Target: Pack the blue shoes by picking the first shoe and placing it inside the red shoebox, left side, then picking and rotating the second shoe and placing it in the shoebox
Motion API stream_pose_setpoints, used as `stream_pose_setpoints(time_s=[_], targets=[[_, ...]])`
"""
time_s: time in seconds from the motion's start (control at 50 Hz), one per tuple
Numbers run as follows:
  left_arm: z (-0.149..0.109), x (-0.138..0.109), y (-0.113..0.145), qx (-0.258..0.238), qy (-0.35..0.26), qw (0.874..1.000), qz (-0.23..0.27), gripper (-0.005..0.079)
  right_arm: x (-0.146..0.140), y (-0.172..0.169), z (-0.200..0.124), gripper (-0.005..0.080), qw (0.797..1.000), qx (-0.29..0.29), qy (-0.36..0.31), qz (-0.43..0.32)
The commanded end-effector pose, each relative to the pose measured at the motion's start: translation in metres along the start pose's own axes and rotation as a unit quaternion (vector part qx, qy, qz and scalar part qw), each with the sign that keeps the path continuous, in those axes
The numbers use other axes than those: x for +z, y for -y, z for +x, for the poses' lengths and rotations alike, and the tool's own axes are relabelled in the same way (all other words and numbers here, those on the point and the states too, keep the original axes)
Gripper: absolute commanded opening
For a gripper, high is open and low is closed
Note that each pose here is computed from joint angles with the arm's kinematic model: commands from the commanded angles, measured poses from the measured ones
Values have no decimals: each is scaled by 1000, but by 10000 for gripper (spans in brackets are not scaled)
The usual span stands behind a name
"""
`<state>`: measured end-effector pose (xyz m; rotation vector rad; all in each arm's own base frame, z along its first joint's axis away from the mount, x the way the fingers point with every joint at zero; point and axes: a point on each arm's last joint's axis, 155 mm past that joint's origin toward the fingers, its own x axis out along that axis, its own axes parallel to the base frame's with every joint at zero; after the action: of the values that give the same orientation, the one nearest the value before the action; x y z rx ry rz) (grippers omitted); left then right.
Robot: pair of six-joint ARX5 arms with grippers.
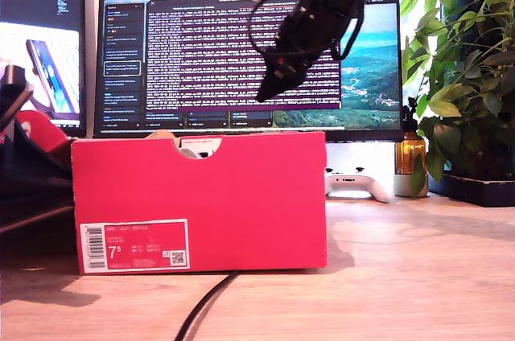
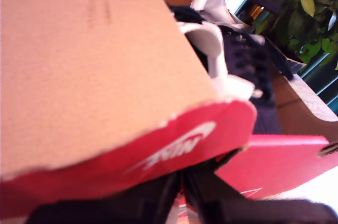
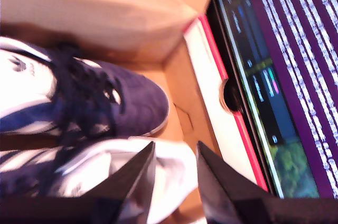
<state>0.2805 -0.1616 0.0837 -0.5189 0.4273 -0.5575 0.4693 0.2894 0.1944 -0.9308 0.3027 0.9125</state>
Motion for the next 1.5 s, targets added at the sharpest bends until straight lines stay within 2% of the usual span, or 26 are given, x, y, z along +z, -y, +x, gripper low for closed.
stream_pose_setpoints(time_s=[0.0, 0.08, 0.16, 0.24, 0.34, 0.52, 0.64, 0.78, 1.04, 1.32, 1.48], targets=[[2, 3, 6, -11, 1, 1000, 3, -20, 14, 10, -10, 210, 1000, -15, 15, 2], [2, 1, 5, -9, -2, 1000, 2, -20, 14, 8, -10, 137, 1000, -11, 13, 20], [2, -1, 4, -7, -6, 1000, 0, -20, 14, 5, -10, -25, 999, -7, 12, 43], [2, -4, 4, -9, -13, 1000, -1, -20, 16, 5, -11, -9, 997, -6, 13, 71], [2, -12, 9, -25, -32, 999, -1, -20, 20, 2, -11, -8, 989, -2, 15, 147], [1, -17, 17, -45, -46, 998, -1, -20, 5, -19, -12, -8, 973, 32, -25, 229], [0, -19, 18, -48, -51, 998, -2, -20, -6, -33, -14, -8, 969, 54, -53, 237], [0, -25, 14, -41, -63, 997, 7, -20, -8, -33, -17, -8, 965, 54, -56, 250], [-7, -23, -2, 9, -59, 998, 23, -20, 0, -27, -27, -8, 967, 46, -45, 248], [-27, -14, -5, 45, -50, 997, 33, -20, -4, -23, -28, -8, 966, 42, -47, 253], [-39, -12, -8, 62, -49, 994, 72, -20, -8, -23, -29, -8, 960, 44, -53, 270]])
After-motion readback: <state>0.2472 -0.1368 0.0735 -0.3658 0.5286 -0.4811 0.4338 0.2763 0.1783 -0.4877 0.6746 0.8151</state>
